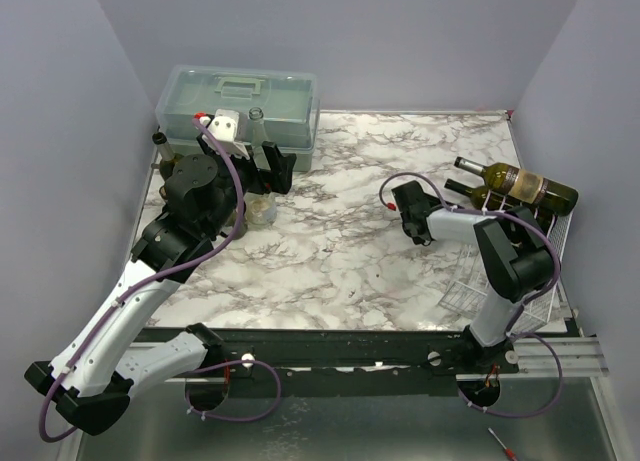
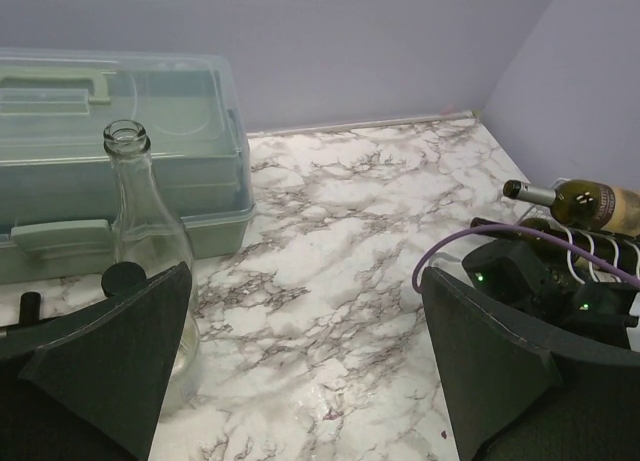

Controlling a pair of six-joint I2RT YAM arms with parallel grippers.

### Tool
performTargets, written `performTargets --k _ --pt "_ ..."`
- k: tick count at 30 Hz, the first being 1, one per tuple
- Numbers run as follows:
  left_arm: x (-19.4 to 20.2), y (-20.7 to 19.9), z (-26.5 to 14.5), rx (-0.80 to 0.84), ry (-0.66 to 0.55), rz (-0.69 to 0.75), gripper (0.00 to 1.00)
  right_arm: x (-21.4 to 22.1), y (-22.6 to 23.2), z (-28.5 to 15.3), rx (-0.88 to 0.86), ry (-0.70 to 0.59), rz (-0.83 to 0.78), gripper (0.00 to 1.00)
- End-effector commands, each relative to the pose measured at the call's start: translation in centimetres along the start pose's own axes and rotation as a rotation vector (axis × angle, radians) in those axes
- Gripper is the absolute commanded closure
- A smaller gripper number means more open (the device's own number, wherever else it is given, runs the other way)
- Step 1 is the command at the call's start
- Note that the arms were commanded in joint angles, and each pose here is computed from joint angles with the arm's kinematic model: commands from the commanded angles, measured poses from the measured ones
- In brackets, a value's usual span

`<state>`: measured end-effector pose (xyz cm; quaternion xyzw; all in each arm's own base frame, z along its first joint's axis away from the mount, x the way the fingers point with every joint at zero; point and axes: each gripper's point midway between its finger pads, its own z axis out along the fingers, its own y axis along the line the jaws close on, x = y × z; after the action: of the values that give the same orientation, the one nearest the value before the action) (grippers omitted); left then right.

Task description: Put the wine bottle on the wine rack

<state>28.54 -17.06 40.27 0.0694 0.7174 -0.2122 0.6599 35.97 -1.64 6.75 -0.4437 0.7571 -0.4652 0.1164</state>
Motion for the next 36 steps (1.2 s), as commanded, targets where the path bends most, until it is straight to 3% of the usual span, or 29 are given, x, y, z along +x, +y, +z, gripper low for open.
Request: performTargets --k 1,4,14,19,25,33,36 --pt "-0.5 0.2 -0.4 -0.014 -0.015 0.007 0.01 -0.1 -1.6 -1.6 0.048 -0.007 -0.006 0.51" --pt "-0.3 0.2 -0.3 -0.015 -0.010 0.009 0.01 -1.2 -1.5 -2.5 0.034 -0.053 0.009 0.49" --pt "1.0 0.2 1.0 -0.021 0.033 0.017 0.01 -4.6 -1.5 -5.6 -0.066 -0.182 0.155 0.26" --pt "1.3 -0.5 2.0 -0.007 0.061 -0.007 0.01 -8.8 -2.1 -8.7 -0.200 -0.398 0.347 0.24" --pt "-0.8 -1.8 2.4 0.030 0.053 -0.033 0.01 -13.8 -2.7 -13.3 -0.325 -0.661 0.565 0.13" --pt "-1.2 0.0 2.0 -0.047 0.026 0.028 0.01 -18.3 -6.8 -23.7 -0.490 -1.279 0.977 0.13" --pt "-0.5 1.8 1.1 -0.071 0.019 0.024 0.01 -19.1 -8.5 -26.0 -0.545 -1.392 1.076 0.14"
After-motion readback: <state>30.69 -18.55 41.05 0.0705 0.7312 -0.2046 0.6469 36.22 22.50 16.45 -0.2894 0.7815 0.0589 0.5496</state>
